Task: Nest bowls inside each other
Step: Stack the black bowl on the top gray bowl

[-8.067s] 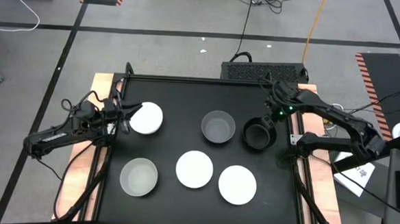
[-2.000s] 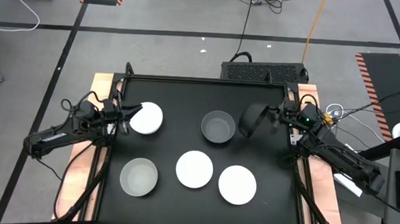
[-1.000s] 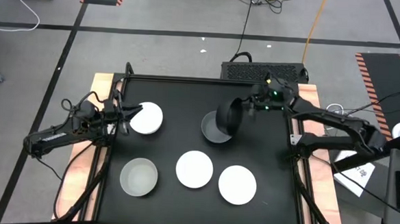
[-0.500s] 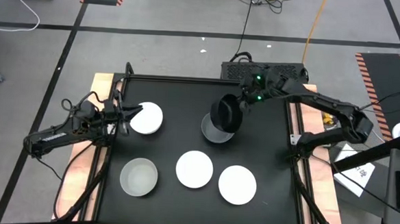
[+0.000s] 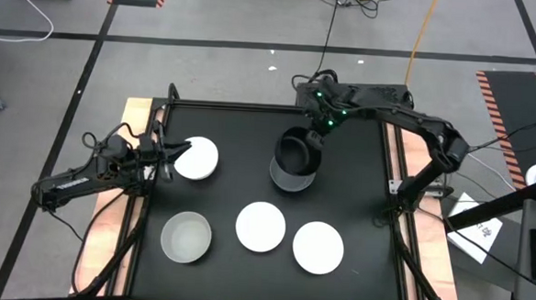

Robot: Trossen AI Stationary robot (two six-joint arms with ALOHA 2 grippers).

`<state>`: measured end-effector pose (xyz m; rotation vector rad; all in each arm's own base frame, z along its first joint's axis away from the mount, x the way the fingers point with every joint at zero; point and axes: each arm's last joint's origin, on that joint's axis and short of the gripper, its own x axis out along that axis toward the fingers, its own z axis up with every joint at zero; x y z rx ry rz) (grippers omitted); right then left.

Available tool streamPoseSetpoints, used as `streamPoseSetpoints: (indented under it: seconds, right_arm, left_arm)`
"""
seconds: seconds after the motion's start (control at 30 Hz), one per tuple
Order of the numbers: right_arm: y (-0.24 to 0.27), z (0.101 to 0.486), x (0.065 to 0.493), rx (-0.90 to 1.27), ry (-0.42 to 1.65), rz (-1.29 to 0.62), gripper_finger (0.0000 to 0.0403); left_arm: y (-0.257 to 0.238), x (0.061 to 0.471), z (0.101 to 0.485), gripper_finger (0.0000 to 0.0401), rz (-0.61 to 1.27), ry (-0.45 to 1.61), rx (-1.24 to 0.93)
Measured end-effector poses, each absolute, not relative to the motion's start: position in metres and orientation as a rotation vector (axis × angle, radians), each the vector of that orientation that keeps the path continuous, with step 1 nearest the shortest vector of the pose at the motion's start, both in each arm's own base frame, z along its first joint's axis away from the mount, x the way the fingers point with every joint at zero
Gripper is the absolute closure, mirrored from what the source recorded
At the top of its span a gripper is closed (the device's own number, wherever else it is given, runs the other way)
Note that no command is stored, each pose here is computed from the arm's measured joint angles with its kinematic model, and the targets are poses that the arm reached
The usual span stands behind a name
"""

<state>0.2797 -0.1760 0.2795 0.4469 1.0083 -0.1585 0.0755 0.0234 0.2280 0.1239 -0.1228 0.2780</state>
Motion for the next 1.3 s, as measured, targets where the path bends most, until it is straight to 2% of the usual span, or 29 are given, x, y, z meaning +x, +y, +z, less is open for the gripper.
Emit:
streamPoseSetpoints:
  seconds: [0.33, 0.97, 1.17, 1.3]
  right_arm:
    - [-0.181, 0.261, 0.289, 0.463, 1.157, -0.171, 0.0403]
    - [-0.175, 0.217, 0.312, 0.514, 1.294, -0.130, 0.0403]
    - [-0.172, 0.214, 0.309, 0.480, 1.385, -0.203, 0.0403]
    - [-0.173, 0.214, 0.310, 0.475, 1.375, -0.224, 0.0403]
  left_arm:
    - [0.023, 0.075, 0.228, 0.0359, 0.277, -0.128, 0.126]
    - [0.023, 0.075, 0.229, 0.0359, 0.271, -0.130, 0.127]
    - [0.023, 0.075, 0.229, 0.0359, 0.271, -0.131, 0.127]
    - [0.023, 0.075, 0.229, 0.0359, 0.271, -0.130, 0.127]
